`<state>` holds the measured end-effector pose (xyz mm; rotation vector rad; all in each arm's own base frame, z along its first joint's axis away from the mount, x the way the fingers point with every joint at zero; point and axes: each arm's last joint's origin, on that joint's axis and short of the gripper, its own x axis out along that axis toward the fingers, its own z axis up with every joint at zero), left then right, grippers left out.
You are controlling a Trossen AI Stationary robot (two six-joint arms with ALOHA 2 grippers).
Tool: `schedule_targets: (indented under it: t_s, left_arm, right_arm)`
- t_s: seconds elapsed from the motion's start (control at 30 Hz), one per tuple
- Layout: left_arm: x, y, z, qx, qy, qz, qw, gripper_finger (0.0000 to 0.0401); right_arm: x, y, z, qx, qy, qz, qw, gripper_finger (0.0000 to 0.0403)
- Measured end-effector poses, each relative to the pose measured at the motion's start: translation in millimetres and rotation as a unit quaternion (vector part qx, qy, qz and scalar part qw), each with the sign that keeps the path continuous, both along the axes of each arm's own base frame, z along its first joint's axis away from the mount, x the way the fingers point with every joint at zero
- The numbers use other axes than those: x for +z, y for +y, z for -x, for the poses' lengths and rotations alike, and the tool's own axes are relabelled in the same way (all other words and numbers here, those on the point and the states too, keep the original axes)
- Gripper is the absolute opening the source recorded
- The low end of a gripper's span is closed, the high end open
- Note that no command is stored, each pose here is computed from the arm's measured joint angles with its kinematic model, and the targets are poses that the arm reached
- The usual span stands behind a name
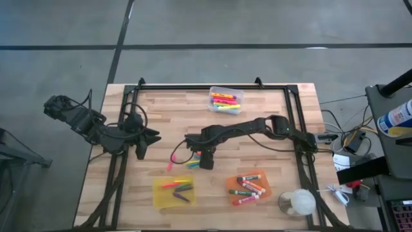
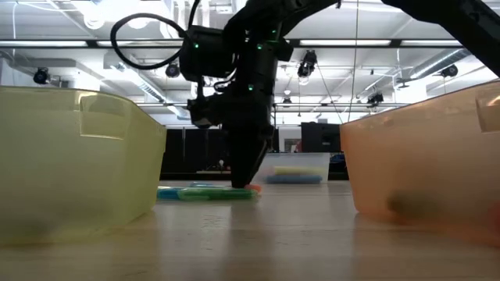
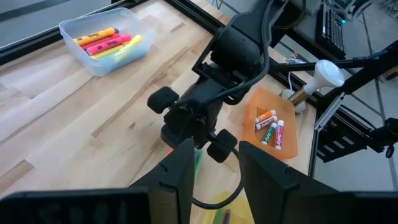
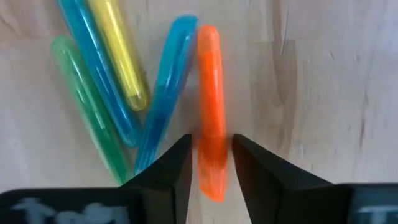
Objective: Pick & Place Markers
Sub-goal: Put the orange pen into the yellow bin
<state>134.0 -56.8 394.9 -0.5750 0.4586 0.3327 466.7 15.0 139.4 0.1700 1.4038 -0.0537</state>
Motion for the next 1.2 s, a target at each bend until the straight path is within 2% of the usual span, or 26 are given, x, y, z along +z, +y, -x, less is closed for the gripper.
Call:
schedule_targets:
  t_s: [0.2, 0.43, 0.57, 0.8, 1.03, 1.2]
  left_arm:
    - [0, 0, 0, 0.000, 0.000, 0.000, 1.000, 0.0119]
    - [-1, -1, 0, -0.010, 0.005, 0.017, 1.000, 0.0119]
    - [-1, -2, 0, -0.030, 0.012, 0.013, 0.999, 0.0119]
    - [-3, -3, -1, -0.041, 0.019, -0.008, 0.999, 0.0119]
    - [-5, -1, -2, -0.020, 0.015, -0.018, 1.000, 0.0119]
    - [-3, 1, 1, -0.017, 0.009, -0.043, 0.999, 0.0119]
  right_arm:
    - [-6, -11, 1, -0.013, -0.006, -0.009, 1.000, 0.0096]
    - [-6, -30, 2, -0.042, -0.006, -0.041, 0.998, 0.0030]
    - [2, -34, -4, -0.042, -0.018, -0.046, 0.998, 0.0027]
    - [35, -36, -17, -0.032, -0.059, -0.026, 0.997, 0.0027]
    - [75, -20, -26, -0.001, -0.102, -0.029, 0.994, 0.0027]
    - [104, 6, -30, -0.001, -0.144, -0.042, 0.989, 0.0027]
